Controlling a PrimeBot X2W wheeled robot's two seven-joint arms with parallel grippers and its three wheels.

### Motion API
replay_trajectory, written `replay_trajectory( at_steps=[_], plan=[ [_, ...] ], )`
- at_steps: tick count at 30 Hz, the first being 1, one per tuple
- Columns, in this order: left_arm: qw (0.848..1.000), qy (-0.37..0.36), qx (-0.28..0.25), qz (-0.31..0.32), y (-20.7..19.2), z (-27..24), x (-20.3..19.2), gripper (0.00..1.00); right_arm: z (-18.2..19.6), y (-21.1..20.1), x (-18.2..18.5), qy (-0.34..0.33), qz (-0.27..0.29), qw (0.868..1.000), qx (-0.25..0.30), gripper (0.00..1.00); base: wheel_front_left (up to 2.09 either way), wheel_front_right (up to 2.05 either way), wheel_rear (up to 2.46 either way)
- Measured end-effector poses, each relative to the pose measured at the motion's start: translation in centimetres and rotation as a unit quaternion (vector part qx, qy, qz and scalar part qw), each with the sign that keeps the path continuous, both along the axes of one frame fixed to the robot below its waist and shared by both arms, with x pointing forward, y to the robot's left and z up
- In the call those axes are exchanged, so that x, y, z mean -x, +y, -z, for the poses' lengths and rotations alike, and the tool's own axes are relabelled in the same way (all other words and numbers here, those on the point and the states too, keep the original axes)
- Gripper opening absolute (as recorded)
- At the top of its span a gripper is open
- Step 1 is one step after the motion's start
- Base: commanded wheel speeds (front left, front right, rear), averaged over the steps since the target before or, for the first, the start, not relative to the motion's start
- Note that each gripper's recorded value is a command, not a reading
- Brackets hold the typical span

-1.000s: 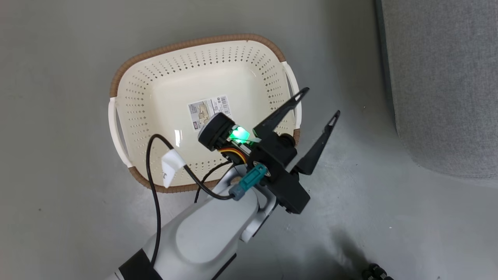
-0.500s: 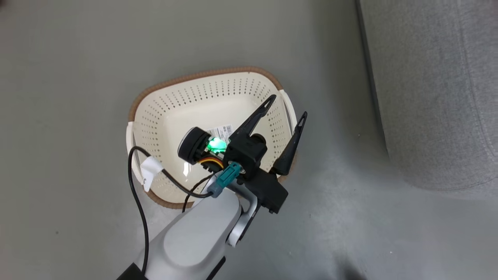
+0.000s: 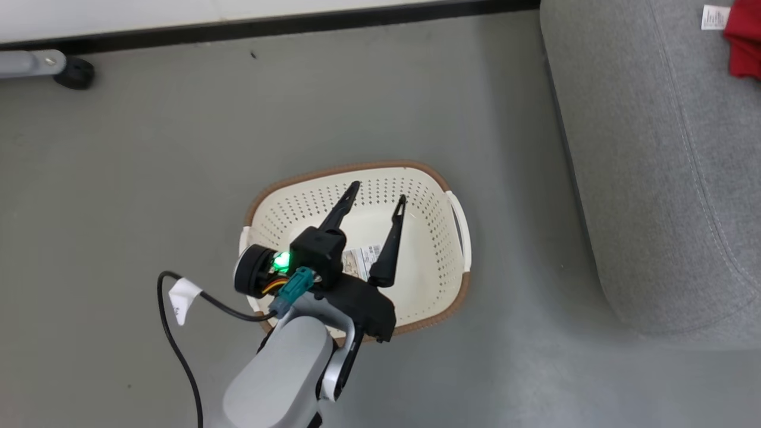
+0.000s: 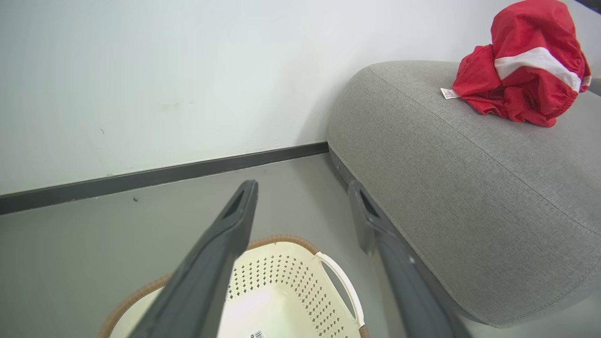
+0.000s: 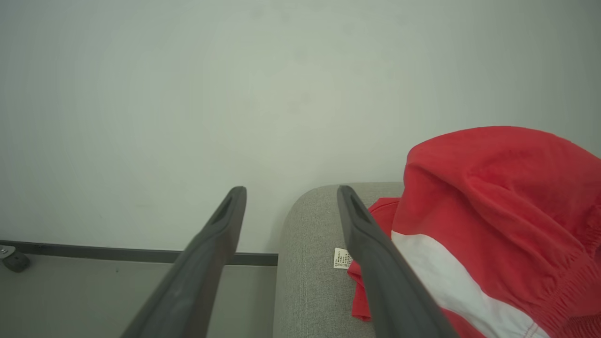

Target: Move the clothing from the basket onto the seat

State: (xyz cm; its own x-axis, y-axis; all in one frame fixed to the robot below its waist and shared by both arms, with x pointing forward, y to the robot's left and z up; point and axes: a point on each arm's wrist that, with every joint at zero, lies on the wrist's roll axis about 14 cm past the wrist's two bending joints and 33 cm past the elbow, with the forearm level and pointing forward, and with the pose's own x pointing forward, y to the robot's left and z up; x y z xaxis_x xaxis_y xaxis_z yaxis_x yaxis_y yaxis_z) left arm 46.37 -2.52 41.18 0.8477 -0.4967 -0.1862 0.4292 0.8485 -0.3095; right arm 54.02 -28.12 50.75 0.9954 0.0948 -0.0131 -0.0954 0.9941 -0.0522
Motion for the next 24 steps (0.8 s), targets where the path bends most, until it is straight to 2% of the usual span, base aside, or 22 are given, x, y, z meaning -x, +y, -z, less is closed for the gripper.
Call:
replay_trajectory(
  at_steps=[10, 17, 24],
  plan=[
    [0.995, -0.006, -0.028, -0.100, 6.7, -1.0, 0.6, 1.00, 1.3, 4.8, 2.8, 0.014, -0.041, 0.998, -0.051, 1.00, 0.00, 0.00, 0.00],
    [0.984, -0.018, -0.050, -0.171, 12.2, -1.9, 1.7, 1.00, 1.7, 9.1, 5.0, 0.020, -0.080, 0.993, -0.085, 1.00, 0.00, 0.00, 0.00],
    [0.973, -0.030, -0.059, -0.220, 15.8, -2.9, 3.1, 1.00, 1.4, 10.8, 7.0, 0.018, -0.093, 0.991, -0.092, 1.00, 0.00, 0.00, 0.00]
  ],
)
